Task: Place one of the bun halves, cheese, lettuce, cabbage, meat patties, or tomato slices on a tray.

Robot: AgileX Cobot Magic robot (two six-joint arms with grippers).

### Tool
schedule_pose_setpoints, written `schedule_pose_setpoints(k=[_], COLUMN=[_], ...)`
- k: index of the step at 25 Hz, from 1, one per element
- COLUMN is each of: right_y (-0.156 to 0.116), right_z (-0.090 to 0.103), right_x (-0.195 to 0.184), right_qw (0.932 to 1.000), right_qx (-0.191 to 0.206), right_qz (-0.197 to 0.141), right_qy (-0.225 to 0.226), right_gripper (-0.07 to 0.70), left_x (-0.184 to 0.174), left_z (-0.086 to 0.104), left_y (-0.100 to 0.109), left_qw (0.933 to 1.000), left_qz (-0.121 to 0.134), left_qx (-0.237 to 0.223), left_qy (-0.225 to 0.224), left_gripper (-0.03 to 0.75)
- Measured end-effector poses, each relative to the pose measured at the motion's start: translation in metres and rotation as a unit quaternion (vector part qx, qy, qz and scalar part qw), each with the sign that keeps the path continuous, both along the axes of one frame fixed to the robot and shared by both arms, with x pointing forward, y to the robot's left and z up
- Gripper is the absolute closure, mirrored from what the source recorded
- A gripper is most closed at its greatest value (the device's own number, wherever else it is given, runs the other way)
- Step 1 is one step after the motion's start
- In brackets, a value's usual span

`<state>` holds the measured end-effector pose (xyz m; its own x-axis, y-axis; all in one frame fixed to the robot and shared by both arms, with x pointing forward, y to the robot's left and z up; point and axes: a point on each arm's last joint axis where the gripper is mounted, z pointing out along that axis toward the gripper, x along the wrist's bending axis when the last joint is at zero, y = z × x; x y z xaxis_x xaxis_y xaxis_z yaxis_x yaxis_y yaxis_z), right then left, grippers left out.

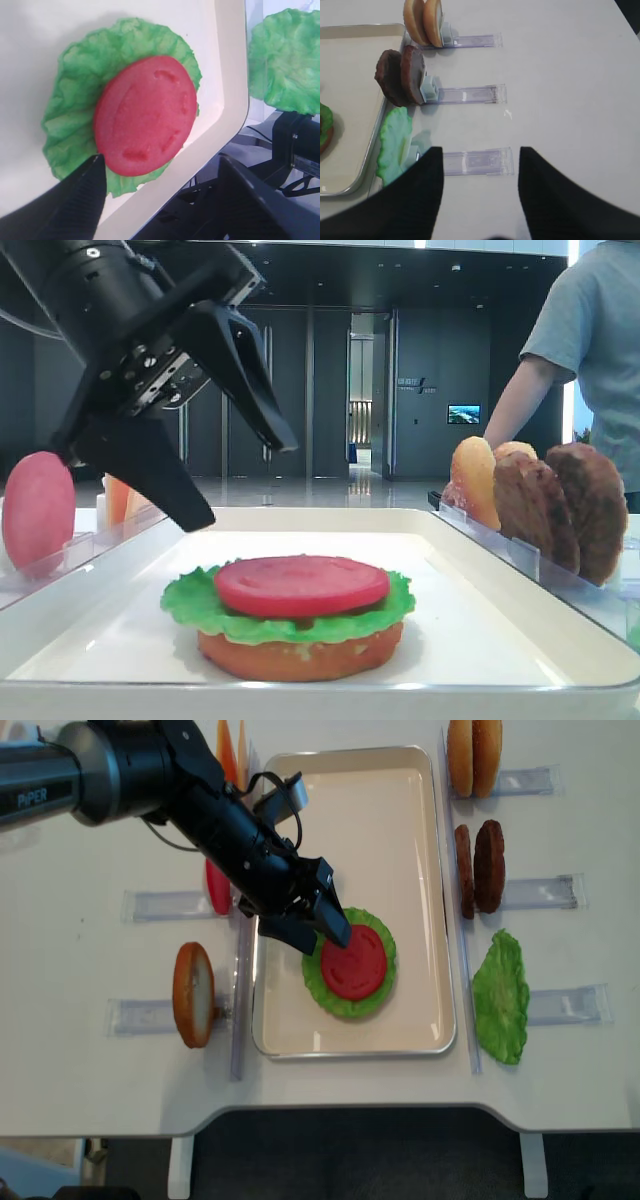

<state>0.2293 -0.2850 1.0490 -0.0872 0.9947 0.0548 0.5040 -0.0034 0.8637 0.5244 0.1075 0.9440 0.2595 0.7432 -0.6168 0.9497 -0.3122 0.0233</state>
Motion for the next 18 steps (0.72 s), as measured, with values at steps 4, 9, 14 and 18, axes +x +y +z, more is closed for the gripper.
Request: schedule_pose_setpoints(k=[4,9,14,18], right_y=[0.000,0.000,0.000,0.000], right_z=[0.000,0.000,0.000,0.000], right_x=[0.000,0.000,0.000,0.000], right_qw=[1.0000,1.0000,1.0000,1.0000], right_qx=[0.000,0.000,0.000,0.000], right_qz=[0.000,0.000,0.000,0.000], right_qy=[0.000,0.000,0.000,0.000], right_gripper=[0.289,0.289,0.289,0.289], left_x=[0.000,0.003,0.005,0.005], left_z=[0.004,0.014,0.033,0.043], left_y=[0.002,0.007,0.014,0.021], left_qw=[1.0000,0.9988,0.9954,0.9911], left_qz=[0.000,0.001,0.005,0.006], left_qx=[0.008,0.045,0.083,0.119], left_qy=[-0.003,-0.020,-0.048,-0.060], left_gripper=[0.190,0.190,0.190,0.190])
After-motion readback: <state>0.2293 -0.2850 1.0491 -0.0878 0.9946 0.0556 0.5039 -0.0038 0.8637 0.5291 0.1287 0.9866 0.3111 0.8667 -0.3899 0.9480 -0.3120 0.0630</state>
